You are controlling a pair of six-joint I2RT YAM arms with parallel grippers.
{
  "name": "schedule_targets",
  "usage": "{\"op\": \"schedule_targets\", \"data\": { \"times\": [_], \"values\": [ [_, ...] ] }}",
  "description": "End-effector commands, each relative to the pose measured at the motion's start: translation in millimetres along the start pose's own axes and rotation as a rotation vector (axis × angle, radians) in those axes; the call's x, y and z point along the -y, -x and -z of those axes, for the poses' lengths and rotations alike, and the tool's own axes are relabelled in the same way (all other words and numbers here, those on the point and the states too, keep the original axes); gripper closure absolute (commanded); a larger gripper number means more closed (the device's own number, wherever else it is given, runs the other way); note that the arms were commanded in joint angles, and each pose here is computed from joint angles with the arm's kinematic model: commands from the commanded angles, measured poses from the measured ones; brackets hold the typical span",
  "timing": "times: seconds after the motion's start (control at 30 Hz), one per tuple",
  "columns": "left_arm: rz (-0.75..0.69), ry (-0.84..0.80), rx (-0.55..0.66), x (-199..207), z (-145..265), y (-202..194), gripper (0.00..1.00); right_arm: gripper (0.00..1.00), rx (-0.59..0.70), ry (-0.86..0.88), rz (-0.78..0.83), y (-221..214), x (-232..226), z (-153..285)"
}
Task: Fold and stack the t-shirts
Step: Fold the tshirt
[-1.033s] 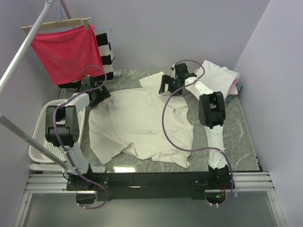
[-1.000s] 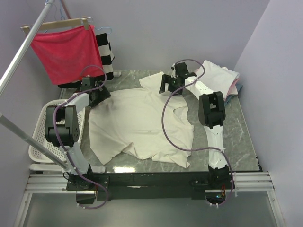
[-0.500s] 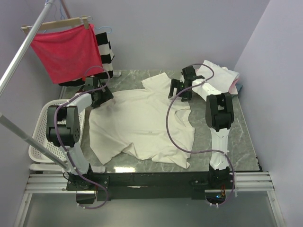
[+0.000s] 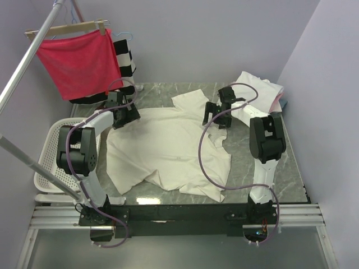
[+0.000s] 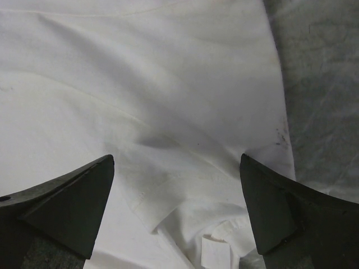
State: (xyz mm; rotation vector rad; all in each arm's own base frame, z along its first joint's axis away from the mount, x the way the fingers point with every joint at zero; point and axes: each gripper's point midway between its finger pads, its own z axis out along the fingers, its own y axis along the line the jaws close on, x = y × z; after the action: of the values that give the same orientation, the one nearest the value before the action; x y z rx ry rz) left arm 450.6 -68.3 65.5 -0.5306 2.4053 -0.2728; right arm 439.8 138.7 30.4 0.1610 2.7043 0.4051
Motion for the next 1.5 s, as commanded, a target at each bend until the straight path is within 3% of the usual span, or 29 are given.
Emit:
{"op": "schedule_targets", "data": {
  "times": [0.0, 0.5, 0.77, 1.0, 1.2, 1.47],
  "values": [
    [-0.02, -0.024, 0.086, 13, 23, 27, 0.01, 0.0, -0.104, -0.082, -0.037, -46, 19, 4],
    [-0.038, -0.049, 0.066, 21, 22, 22, 0.01, 0.0, -0.064, -0.338, -0.037, -28, 80, 27],
    [-0.054, -0.026, 0.062, 17, 18, 21, 0.01, 0.0, -0.045, -0.349, -0.03, 10, 98, 18],
    [-0.066, 0.084, 0.078, -4, 7, 26, 0.01, 0.0, 0.111, -0.283, 0.032, 67, 73, 50],
    [-0.03, 0.118, 0.102, -22, -6, 45, 0.01, 0.0, 0.227, -0.057, 0.119, 93, -1, 87],
    [-0.03, 0.007, -0.007, -20, -40, 40, 0.0, 0.0, 0.223, 0.063, 0.212, 97, -60, 90]
  ]
}}
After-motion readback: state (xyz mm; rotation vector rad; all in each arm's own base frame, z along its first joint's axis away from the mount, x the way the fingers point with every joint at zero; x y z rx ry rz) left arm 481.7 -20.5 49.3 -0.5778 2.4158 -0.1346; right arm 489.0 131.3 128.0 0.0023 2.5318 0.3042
